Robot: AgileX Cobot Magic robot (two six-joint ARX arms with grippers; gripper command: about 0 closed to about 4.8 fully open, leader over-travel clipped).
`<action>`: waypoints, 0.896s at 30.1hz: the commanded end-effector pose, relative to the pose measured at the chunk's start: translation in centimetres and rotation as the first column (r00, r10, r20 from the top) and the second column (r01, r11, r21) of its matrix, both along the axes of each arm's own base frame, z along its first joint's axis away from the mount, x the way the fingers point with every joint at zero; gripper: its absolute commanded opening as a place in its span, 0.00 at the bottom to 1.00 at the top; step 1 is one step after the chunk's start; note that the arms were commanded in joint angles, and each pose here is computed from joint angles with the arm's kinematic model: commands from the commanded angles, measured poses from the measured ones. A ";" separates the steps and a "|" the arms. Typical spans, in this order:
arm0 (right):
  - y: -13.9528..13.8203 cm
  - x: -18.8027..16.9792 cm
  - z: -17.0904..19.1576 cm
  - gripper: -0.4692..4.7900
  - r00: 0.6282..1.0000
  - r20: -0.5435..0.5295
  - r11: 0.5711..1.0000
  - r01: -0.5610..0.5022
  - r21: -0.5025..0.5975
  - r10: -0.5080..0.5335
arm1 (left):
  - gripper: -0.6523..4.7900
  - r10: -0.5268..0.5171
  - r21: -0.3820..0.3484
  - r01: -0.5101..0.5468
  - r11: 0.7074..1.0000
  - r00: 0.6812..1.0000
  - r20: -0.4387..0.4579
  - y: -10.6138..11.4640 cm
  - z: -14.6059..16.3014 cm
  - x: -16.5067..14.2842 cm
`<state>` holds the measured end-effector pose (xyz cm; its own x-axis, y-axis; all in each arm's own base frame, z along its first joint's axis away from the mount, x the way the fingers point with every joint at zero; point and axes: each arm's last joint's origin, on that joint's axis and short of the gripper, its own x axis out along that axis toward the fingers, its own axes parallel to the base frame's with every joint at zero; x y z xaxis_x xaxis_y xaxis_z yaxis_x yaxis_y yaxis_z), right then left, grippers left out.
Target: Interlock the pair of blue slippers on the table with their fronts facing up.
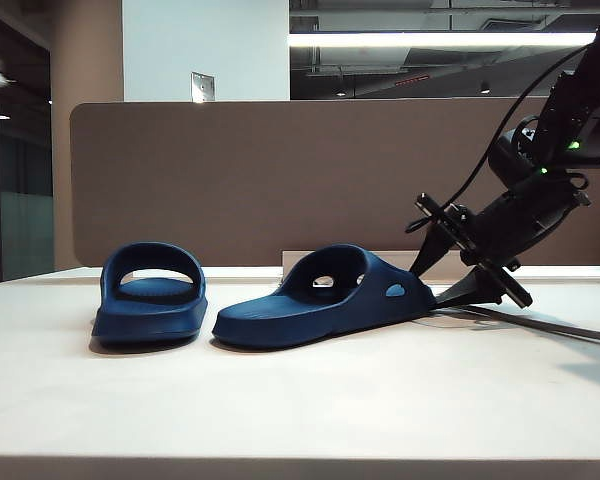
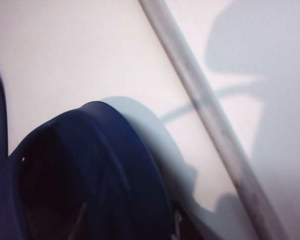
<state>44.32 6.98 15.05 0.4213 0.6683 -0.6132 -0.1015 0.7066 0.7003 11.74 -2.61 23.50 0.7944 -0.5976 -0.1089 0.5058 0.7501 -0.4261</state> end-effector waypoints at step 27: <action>0.1 -0.1 -0.5 0.34 1.000 -0.016 1.000 0.002 -0.018 -0.003 | 0.35 -0.306 0.237 0.295 0.926 0.952 0.013 -6.7 -0.1 11.4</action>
